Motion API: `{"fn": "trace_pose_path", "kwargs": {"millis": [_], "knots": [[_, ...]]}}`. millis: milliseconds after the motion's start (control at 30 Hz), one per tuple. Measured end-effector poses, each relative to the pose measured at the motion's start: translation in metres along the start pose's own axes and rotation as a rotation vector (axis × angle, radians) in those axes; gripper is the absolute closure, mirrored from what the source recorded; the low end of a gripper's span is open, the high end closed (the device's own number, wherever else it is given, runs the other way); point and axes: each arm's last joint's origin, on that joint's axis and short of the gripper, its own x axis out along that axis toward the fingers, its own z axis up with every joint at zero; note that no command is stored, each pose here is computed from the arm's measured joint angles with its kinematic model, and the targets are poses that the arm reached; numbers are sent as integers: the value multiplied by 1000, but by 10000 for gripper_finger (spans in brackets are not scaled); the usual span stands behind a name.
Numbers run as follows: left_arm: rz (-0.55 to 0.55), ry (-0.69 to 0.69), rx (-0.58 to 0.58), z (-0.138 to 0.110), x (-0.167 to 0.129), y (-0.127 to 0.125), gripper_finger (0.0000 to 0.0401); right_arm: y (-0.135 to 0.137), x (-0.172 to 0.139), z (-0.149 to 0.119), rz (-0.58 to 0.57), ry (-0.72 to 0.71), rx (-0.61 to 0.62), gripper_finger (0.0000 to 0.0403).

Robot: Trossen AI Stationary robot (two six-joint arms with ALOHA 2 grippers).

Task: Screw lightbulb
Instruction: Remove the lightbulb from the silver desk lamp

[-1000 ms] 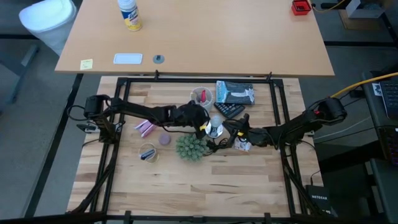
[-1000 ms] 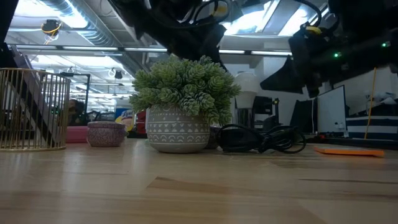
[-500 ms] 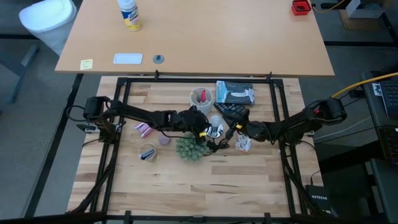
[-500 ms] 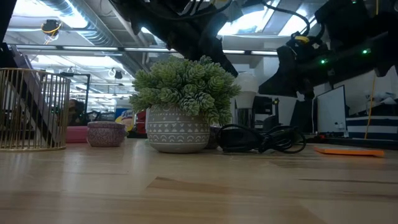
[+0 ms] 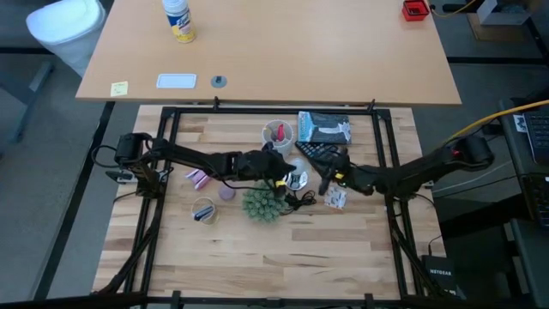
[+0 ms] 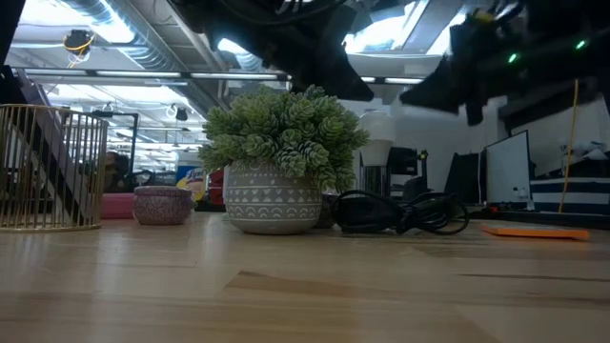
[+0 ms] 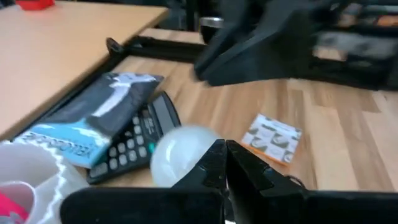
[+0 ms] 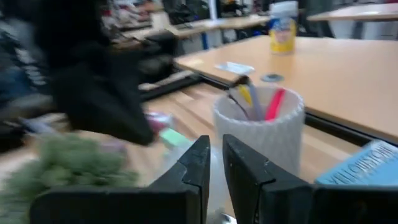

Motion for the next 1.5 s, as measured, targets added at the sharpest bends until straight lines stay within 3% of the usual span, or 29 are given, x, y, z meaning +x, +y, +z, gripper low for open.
{"fn": "trace_pose_path", "kwargs": {"millis": [133, 333, 433, 600, 700, 833, 967, 1100, 1500], "knots": [[55, -17, 10, 3, 1, 11, 400, 6, -16, 10, 79, -3, 39, 353], [122, -8, -11, 4, 7, 35, 400, 13, -21, 5, 240, 97, 142, 352], [142, -6, -18, 4, 8, 43, 400, 15, -21, 2, 294, 131, 138, 348], [157, 0, -22, 4, 9, 49, 400, 16, -21, 1, 338, 153, 148, 301], [160, 1, -9, 4, 9, 51, 400, 16, -21, -1, 328, 173, 170, 246], [160, 3, 8, 4, 9, 51, 400, 11, -22, -10, 253, 240, 114, 170], [135, 5, 14, 4, 9, 50, 400, 7, -21, -18, 151, 276, 59, 123], [113, 6, 13, 3, 9, 49, 400, 6, -17, -26, 82, 278, 27, 108], [96, 15, 8, 3, 9, 49, 400, 14, 3, -52, 14, 225, 30, 116]]}}
